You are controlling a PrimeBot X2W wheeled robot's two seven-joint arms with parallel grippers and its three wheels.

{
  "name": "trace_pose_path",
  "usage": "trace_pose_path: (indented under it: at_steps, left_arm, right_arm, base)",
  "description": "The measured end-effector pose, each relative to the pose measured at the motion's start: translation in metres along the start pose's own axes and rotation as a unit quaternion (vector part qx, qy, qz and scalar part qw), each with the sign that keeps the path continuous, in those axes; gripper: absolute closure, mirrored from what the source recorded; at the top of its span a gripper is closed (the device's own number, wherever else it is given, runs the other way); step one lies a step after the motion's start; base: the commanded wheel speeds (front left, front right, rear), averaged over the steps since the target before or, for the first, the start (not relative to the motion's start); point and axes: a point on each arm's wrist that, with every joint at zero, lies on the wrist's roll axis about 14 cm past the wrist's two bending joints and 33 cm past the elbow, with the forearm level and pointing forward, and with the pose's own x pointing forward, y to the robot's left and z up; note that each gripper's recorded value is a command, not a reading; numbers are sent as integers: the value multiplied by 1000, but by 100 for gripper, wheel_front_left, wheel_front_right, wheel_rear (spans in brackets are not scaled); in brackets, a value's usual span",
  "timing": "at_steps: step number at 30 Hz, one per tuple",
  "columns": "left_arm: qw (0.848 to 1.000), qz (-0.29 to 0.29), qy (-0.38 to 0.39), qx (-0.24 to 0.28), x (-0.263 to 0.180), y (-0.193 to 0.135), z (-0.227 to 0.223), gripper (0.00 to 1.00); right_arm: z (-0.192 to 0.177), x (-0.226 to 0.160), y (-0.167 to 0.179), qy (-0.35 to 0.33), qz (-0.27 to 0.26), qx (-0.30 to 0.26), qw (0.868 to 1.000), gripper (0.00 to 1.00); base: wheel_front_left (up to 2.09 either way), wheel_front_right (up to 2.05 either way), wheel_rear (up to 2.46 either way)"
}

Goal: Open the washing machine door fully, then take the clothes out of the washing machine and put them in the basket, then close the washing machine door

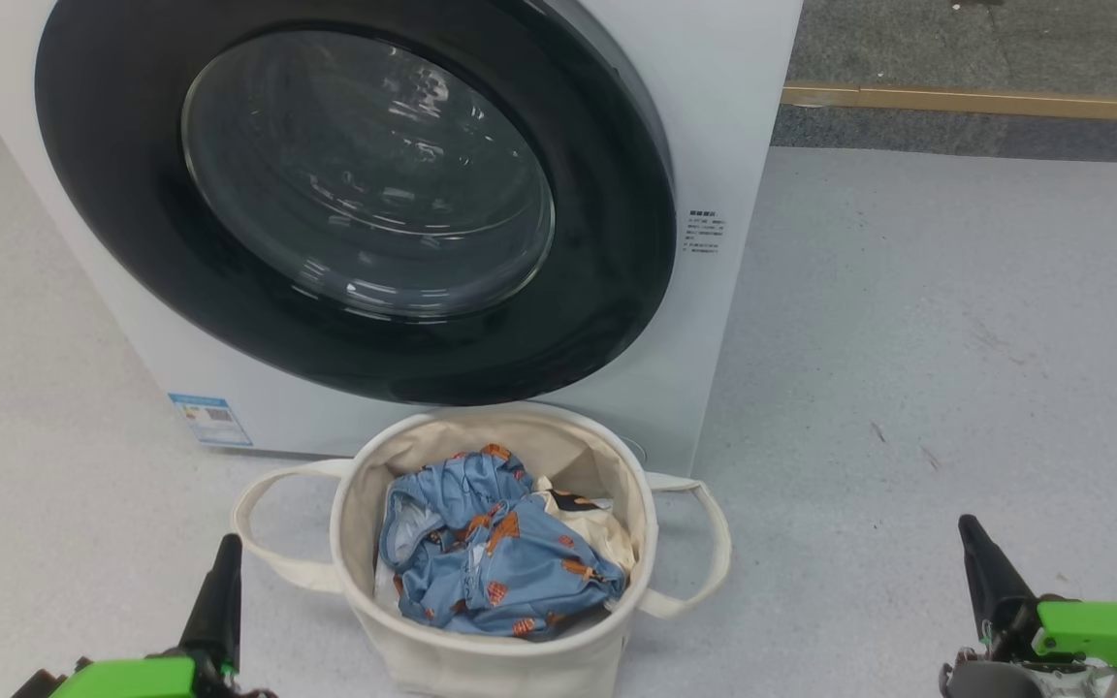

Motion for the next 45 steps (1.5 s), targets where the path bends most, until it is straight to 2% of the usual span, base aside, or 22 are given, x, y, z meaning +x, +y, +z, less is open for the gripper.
trace_pose_path:
  at_steps: [45]
  left_arm:
    - [1000, 0, -2, -1, 0, 0, 1, 100]
  right_arm:
    - [1, 0, 0, -2, 0, 2, 1000, 100]
  base:
    - [0, 0, 0]
